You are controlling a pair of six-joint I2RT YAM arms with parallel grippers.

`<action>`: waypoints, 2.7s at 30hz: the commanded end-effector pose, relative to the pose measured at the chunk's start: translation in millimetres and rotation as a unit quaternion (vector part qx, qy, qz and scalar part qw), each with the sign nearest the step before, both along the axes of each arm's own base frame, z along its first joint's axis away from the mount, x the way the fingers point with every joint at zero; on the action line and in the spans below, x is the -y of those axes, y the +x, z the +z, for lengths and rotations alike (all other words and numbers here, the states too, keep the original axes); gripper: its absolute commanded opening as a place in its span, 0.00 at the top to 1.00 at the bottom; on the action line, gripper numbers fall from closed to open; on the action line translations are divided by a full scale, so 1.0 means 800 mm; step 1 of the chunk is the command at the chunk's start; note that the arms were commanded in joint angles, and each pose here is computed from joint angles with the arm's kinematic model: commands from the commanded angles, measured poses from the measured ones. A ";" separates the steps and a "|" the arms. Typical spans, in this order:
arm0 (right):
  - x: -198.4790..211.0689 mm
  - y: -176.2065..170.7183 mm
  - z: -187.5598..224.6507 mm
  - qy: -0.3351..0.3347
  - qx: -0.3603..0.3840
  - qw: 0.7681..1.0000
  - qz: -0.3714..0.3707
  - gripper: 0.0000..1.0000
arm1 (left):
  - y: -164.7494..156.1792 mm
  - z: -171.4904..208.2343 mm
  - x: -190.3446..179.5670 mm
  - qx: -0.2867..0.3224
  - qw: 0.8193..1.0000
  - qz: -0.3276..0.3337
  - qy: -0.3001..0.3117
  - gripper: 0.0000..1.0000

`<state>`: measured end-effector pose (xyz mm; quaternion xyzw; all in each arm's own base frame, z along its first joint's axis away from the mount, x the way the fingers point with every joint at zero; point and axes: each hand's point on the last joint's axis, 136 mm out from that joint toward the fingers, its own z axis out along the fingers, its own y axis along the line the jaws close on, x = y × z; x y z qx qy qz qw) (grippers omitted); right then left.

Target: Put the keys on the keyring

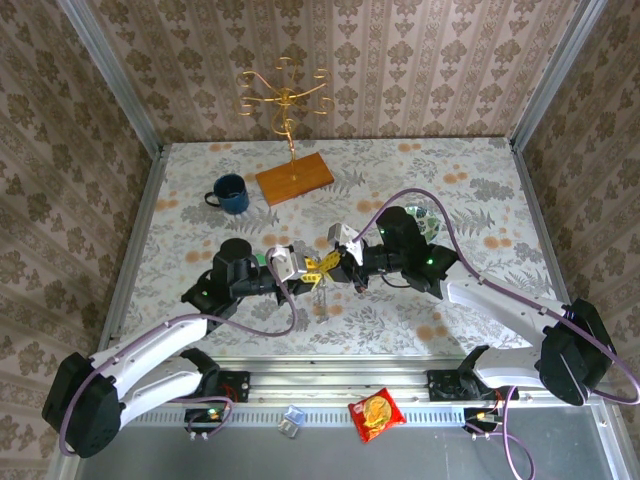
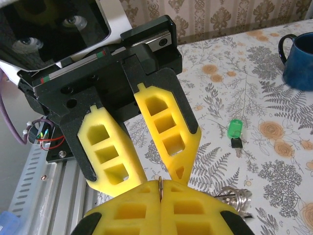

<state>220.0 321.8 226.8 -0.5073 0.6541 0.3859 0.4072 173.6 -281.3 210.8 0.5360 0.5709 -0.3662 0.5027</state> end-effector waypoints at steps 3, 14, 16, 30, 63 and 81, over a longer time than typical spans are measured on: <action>-0.006 -0.012 0.017 0.019 0.027 0.999 0.028 1.00 | -0.011 0.005 0.006 -0.015 0.999 -0.026 -0.018 0.80; 0.000 -0.006 0.003 -0.006 0.037 0.999 0.004 0.91 | -0.009 0.015 0.005 -0.006 0.999 -0.018 -0.038 1.00; 0.010 0.000 -0.002 -0.028 0.052 0.998 -0.016 0.71 | -0.007 0.013 0.003 -0.003 0.999 -0.009 -0.033 1.00; 0.046 -0.012 -0.023 -0.113 0.187 0.976 -0.005 0.68 | 0.000 -0.021 -0.001 0.053 0.995 0.034 0.082 1.00; 0.010 -0.024 -0.071 -0.131 0.160 0.977 0.050 0.99 | -0.018 -0.021 0.011 0.066 0.994 0.003 0.084 1.00; 0.002 -0.033 -0.068 -0.092 0.140 0.984 0.060 1.00 | -0.011 -0.031 0.007 0.026 0.998 0.053 -0.014 0.81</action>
